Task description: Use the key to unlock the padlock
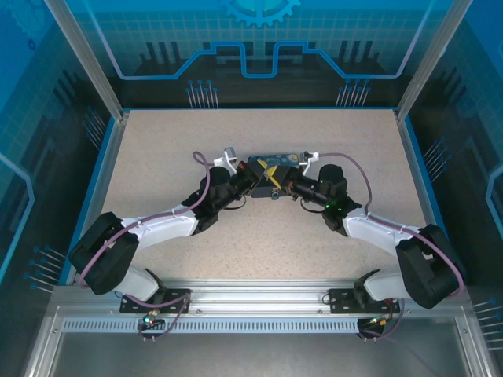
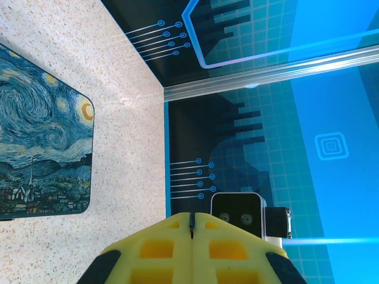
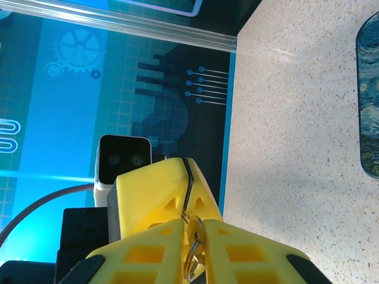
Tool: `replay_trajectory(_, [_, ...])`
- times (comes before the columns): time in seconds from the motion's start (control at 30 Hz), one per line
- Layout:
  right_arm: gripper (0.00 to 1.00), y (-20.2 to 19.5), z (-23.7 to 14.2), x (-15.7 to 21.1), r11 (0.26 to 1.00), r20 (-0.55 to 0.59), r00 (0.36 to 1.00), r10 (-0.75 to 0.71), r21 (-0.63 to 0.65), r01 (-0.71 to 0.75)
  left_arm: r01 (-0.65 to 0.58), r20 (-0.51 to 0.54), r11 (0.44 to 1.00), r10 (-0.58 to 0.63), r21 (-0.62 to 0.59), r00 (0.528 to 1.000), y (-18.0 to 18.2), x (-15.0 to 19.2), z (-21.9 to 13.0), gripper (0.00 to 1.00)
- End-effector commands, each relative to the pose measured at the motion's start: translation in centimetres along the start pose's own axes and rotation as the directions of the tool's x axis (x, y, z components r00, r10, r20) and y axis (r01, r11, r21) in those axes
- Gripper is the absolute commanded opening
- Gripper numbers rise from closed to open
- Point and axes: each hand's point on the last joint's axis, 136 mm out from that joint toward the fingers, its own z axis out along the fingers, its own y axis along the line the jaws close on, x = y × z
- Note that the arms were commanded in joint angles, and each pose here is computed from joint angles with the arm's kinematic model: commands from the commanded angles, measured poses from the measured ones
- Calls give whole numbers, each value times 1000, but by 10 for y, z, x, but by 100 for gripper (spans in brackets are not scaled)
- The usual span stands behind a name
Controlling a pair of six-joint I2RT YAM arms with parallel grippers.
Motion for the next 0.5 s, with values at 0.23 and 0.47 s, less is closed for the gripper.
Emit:
replay_trajectory(0.23, [8,14,-6,-8,999,16,999,-36,-35,36,2,6,1000,-2,23,1000,-6,0,1,0])
replay_trajectory(0.47, [0,17,-6,-8,998,15,999,-44,-47,45,12,-5,1000,-12,15,1000,-2,3,3,0])
